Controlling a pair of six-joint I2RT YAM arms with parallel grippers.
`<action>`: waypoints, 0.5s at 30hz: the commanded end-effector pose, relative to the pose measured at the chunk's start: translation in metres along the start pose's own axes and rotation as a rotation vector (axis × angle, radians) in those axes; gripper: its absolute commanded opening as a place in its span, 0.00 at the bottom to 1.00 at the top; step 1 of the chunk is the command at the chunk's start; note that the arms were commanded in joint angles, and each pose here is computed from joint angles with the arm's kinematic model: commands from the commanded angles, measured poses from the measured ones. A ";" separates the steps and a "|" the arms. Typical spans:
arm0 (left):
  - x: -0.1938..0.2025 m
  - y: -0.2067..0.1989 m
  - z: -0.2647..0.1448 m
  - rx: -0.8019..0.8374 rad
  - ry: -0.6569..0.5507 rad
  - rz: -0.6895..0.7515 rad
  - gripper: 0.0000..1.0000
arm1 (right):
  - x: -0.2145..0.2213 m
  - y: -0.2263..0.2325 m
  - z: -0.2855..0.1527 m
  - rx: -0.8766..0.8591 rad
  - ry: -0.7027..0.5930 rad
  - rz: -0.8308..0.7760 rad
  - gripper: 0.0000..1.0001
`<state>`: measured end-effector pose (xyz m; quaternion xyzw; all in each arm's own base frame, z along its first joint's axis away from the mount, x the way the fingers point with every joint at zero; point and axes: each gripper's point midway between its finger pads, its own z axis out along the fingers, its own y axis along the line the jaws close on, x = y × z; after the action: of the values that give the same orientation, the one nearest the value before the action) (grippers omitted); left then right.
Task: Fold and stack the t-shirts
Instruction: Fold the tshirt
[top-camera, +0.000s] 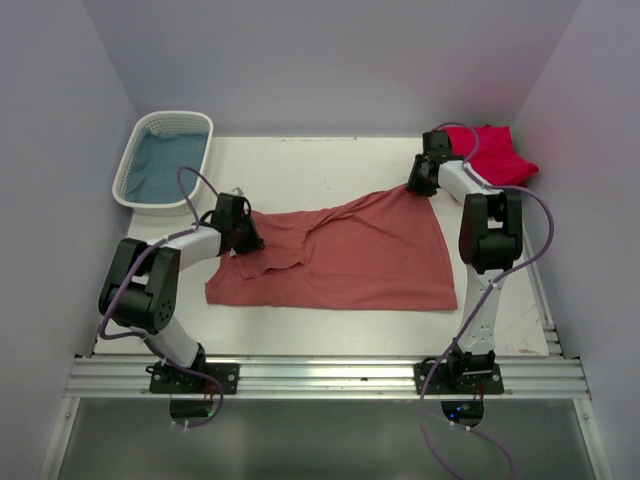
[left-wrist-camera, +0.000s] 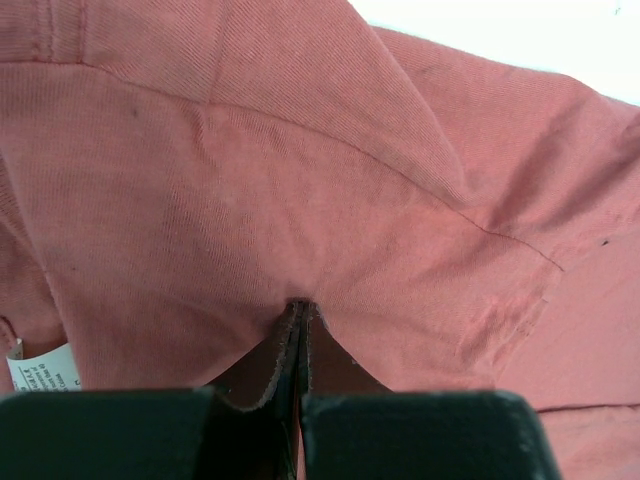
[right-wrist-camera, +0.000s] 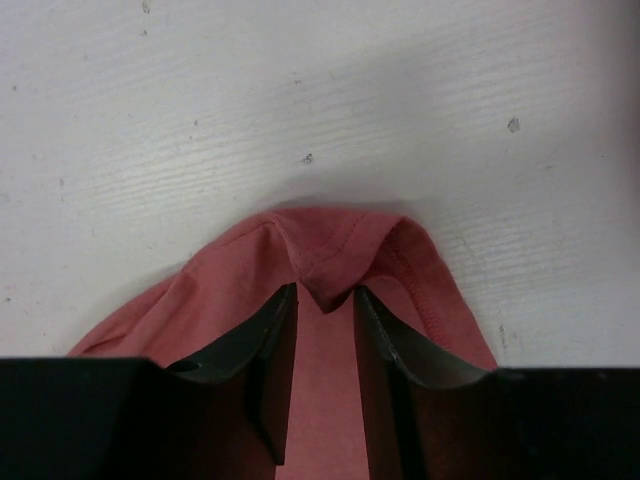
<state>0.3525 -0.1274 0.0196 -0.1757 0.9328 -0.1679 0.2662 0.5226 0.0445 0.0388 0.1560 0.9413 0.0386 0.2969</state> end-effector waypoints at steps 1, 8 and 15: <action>-0.013 0.003 -0.009 -0.013 -0.042 0.023 0.00 | -0.022 0.003 -0.004 0.002 -0.069 0.007 0.32; -0.012 0.006 -0.009 -0.020 -0.040 0.024 0.00 | -0.034 0.004 -0.010 0.006 -0.097 0.001 0.31; -0.014 0.006 -0.009 -0.019 -0.042 0.026 0.00 | -0.038 0.003 -0.008 0.019 -0.107 -0.001 0.46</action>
<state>0.3515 -0.1223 0.0195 -0.1732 0.9345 -0.1607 0.2660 0.5301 0.0400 0.0473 0.1580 0.9365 0.0280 0.3117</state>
